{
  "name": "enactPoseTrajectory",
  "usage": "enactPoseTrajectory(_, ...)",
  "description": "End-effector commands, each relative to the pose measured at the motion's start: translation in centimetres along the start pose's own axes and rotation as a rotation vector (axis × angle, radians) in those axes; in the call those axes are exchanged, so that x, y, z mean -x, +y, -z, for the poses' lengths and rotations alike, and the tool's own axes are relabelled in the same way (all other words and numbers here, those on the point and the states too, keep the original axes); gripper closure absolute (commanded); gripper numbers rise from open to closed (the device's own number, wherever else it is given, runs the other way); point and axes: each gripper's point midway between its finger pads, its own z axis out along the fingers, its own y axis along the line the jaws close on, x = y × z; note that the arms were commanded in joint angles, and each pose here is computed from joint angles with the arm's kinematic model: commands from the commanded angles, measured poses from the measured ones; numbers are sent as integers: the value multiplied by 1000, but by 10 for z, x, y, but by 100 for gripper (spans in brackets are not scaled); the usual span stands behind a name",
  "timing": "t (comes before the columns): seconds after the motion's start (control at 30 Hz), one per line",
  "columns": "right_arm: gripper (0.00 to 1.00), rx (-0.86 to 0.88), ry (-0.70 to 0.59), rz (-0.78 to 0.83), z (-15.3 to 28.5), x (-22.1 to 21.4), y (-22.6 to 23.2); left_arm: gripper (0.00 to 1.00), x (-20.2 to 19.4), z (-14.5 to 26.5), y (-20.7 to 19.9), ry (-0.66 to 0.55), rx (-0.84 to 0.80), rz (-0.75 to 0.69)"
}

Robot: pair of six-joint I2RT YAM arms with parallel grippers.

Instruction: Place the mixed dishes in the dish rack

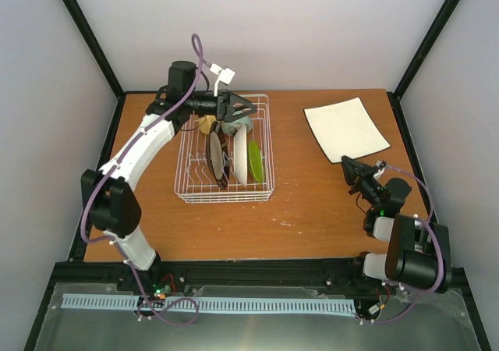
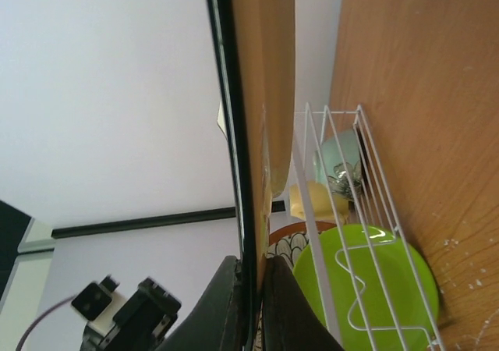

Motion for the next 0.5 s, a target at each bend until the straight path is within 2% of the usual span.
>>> enactPoseTrajectory(0.0,97,207,60,284,5,-22,73,21,0,-19,6,58,-50,27)
enactPoseTrajectory(0.2,97,209,73,308,9,-30,83,20,-11,-60,31,126,-60,100)
enactPoseTrajectory(0.47,97,226,100,330,13,-40,95,20,-15,-115,33,189,-138,119)
